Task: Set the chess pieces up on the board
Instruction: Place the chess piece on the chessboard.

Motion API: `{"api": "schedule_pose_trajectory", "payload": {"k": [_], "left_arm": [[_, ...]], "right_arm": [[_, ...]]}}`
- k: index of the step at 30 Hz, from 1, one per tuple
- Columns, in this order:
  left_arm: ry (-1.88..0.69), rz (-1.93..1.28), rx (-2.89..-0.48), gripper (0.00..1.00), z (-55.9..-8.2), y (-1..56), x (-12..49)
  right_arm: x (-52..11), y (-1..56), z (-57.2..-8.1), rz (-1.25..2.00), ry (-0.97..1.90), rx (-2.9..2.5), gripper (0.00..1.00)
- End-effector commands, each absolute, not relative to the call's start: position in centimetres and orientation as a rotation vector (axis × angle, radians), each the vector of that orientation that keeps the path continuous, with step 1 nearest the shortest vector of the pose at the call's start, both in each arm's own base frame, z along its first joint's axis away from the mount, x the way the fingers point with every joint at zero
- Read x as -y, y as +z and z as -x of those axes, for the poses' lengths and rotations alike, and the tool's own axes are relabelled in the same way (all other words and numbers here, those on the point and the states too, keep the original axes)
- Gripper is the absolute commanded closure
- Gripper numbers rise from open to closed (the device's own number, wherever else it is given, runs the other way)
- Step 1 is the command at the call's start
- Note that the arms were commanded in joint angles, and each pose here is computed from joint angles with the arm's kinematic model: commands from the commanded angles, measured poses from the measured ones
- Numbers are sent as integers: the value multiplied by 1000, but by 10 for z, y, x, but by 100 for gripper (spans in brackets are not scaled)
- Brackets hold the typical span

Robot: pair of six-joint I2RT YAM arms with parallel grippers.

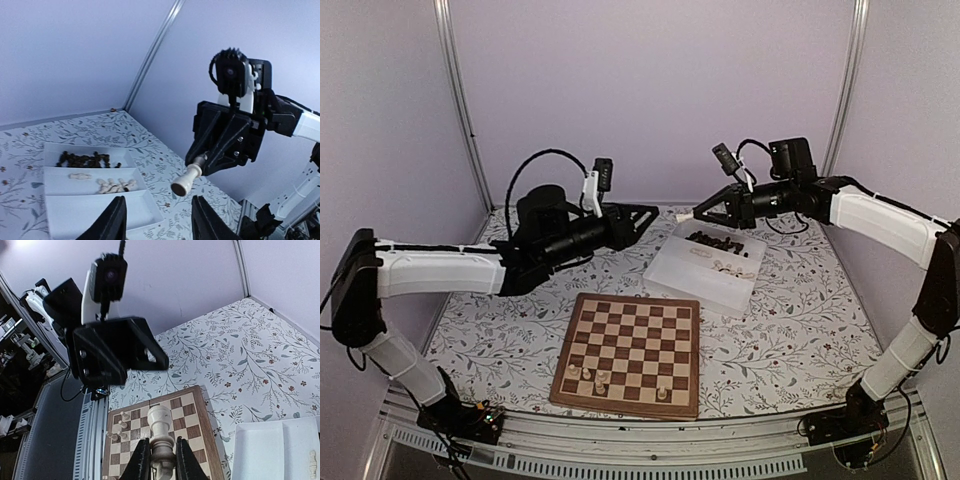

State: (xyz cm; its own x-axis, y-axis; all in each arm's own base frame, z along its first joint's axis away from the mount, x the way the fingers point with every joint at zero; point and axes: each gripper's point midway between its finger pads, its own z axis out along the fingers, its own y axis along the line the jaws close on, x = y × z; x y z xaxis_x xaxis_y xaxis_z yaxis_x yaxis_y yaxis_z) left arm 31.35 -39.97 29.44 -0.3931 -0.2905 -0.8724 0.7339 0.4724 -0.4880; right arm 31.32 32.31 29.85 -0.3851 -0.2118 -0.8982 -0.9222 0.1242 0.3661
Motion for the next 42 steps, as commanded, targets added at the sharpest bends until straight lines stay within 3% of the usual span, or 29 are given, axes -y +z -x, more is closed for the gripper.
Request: {"api": "schedule_pose_trajectory", "payload": {"k": [1, 6, 11, 20, 30, 42], "left_arm": [[-724, -395, -1759, 50, -346, 283, 318], [-536, -295, -1869, 42, -378, 282, 253], [-462, -265, -1948, 41, -396, 272, 215], [-514, -141, -1868, 42, -405, 283, 160], [-516, -113, -1868, 43, -405, 287, 148], [-525, -105, -1879, 44, -407, 284, 146]], "right_arm": [[-324, 292, -303, 1264, 1058, -1693, 96], [-350, 286, -277, 1465, 927, -1638, 96], [-383, 260, -239, 1707, 847, -1632, 96], [-418, 177, -180, 2082, 667, -1681, 95], [-430, 116, -129, 2365, 479, -1681, 96], [-433, 87, -99, 2481, 425, -1667, 94]]}}
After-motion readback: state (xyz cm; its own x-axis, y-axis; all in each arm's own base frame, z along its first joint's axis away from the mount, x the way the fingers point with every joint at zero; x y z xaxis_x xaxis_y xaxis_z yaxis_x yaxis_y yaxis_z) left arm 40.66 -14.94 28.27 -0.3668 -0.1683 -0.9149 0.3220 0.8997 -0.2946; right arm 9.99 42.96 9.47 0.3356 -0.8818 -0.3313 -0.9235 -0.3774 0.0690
